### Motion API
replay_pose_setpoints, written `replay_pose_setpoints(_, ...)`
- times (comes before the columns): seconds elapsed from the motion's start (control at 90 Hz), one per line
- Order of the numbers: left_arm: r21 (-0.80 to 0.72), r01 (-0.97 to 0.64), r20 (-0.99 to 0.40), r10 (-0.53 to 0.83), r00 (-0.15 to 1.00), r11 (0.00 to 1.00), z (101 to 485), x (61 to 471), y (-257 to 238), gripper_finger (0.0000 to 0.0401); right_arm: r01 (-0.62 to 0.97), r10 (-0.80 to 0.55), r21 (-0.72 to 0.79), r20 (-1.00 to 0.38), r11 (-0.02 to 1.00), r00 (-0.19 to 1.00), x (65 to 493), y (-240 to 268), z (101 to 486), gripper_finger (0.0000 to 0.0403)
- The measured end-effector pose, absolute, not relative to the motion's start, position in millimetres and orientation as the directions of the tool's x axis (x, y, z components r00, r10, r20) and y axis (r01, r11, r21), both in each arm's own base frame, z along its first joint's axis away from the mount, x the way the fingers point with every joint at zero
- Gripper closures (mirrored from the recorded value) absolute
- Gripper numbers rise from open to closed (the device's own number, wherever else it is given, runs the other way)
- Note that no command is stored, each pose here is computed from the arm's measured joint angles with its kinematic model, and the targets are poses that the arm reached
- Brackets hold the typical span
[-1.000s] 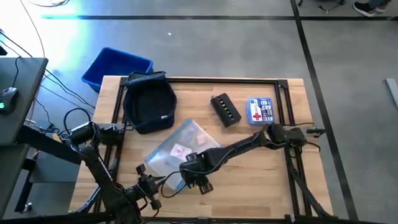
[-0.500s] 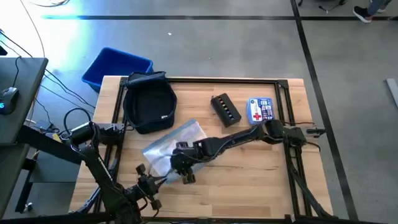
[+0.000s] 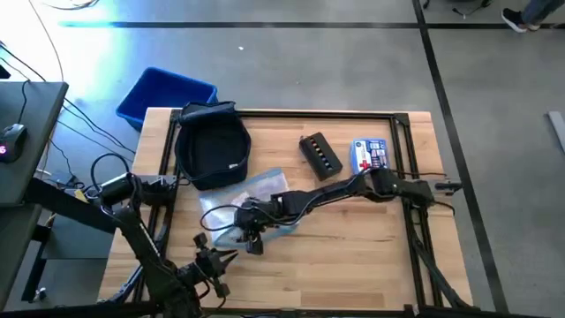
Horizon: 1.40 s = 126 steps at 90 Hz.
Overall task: Unpack backpack
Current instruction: Put the white adapter into the white zip bag, then close the white zip bag
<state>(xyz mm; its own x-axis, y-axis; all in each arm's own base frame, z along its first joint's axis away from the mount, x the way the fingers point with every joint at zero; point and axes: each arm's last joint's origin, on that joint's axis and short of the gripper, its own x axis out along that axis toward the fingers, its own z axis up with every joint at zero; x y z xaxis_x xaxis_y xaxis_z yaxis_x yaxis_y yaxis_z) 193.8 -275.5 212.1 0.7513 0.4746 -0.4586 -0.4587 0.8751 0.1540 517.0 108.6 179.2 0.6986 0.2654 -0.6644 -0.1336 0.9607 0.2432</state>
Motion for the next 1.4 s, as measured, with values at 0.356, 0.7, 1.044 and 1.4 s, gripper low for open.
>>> replay_pose_setpoints(0.356,0.232,-0.593,-0.703,0.554,0.446,0.771,207,182,-254,0.0385,0.096,0.089,0.228,-0.684,0.969,0.724,516,119,167,0.0236)
replay_pose_setpoints(0.7,0.289,-0.701,-0.779,0.585,0.224,0.652,166,165,-232,0.0385,0.182,0.042,0.266,-0.661,0.947,0.749,525,95,165,0.0236)
replay_pose_setpoints(1.044,0.192,-0.585,-0.731,0.512,0.450,0.788,155,187,-237,0.0385,0.227,0.012,0.286,-0.645,0.931,0.764,531,80,159,0.0236)
replay_pose_setpoints(1.4,0.180,-0.523,-0.747,0.462,0.479,0.833,153,207,-235,0.0385,0.255,-0.064,0.240,-0.600,0.937,0.798,534,78,163,0.0087)
